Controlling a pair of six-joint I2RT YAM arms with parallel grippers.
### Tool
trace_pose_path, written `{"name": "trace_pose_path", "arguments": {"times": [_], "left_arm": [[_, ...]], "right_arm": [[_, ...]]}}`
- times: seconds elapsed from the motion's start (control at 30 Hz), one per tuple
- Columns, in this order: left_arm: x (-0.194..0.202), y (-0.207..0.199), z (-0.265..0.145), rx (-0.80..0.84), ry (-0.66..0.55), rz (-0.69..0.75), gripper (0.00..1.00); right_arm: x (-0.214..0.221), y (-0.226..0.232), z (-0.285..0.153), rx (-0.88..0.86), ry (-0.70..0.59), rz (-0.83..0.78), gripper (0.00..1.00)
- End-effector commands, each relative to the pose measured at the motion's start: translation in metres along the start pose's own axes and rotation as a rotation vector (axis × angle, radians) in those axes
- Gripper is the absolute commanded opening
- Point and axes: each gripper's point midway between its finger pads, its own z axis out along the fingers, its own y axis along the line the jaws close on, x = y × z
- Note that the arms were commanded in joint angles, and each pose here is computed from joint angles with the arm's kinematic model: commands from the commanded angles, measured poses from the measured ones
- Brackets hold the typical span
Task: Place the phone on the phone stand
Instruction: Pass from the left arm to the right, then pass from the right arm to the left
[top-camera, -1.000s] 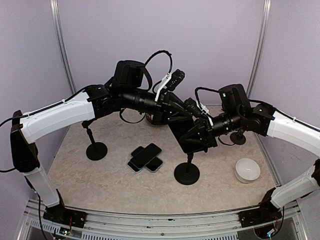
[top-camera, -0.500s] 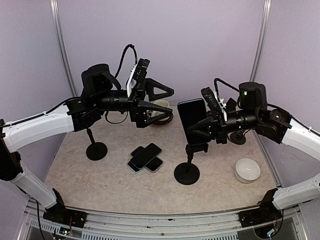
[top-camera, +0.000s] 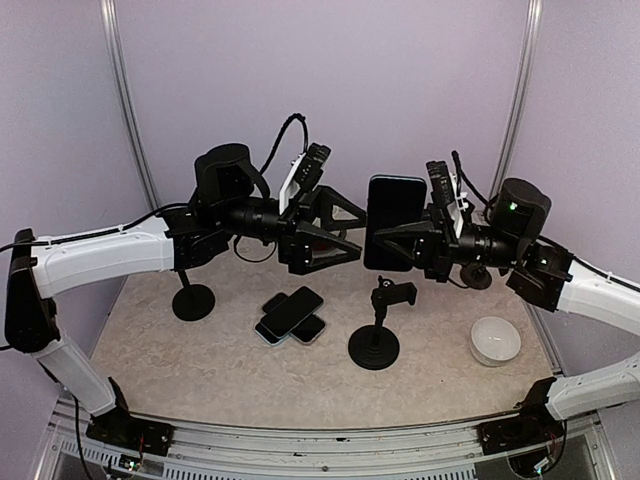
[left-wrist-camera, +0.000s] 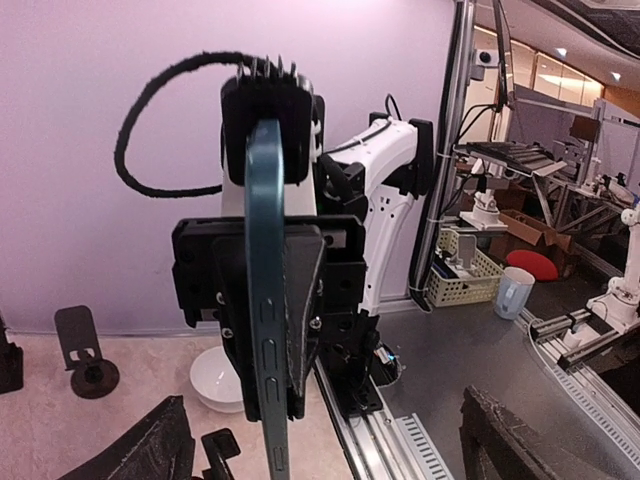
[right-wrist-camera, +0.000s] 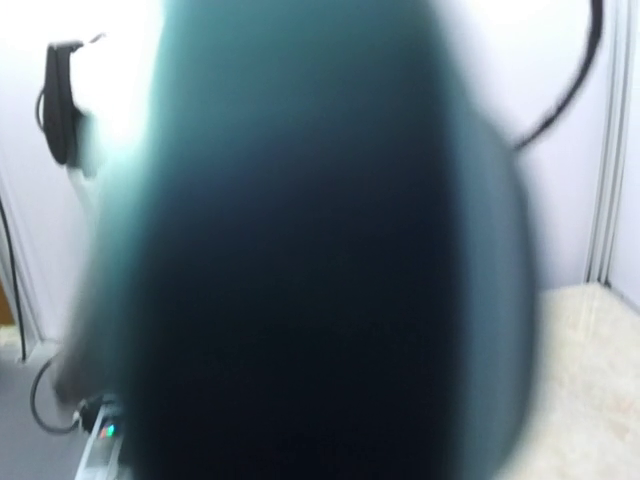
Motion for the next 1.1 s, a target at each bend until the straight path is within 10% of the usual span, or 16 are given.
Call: {"name": "trace_pose_path", "arguments": {"times": [0.0, 0.37, 0.67, 0.77, 0.93, 1.07], "left_arm": [[0.012, -0.004, 0.014, 0.046, 0.048, -0.010, 0.83], [0.024, -0.003, 0.019, 0.048, 0.074, -0.022, 0.67], [0.025, 0.000, 0.021, 0.046, 0.079, -0.019, 0.01], [0.026, -0.002, 0.021, 0.048, 0.083, -0.018, 0.00], [0.031, -0.006, 0.018, 0.045, 0.097, -0.016, 0.00], [0.034, -0.012, 0.017, 0.048, 0.098, -0.015, 0.00]], "right_arm": [[-0.043, 0.007, 0.001, 0.003, -0.181, -0.087, 0.00], [-0.046, 0.010, 0.019, -0.013, -0.223, -0.099, 0.00], [-0.042, 0.011, 0.025, -0.028, -0.207, -0.095, 0.00], [-0.042, 0.012, 0.026, -0.028, -0.185, -0.097, 0.01], [-0.042, 0.019, 0.023, -0.048, -0.106, -0.108, 0.53], [-0.046, 0.020, 0.018, -0.032, -0.037, -0.119, 0.68]]}}
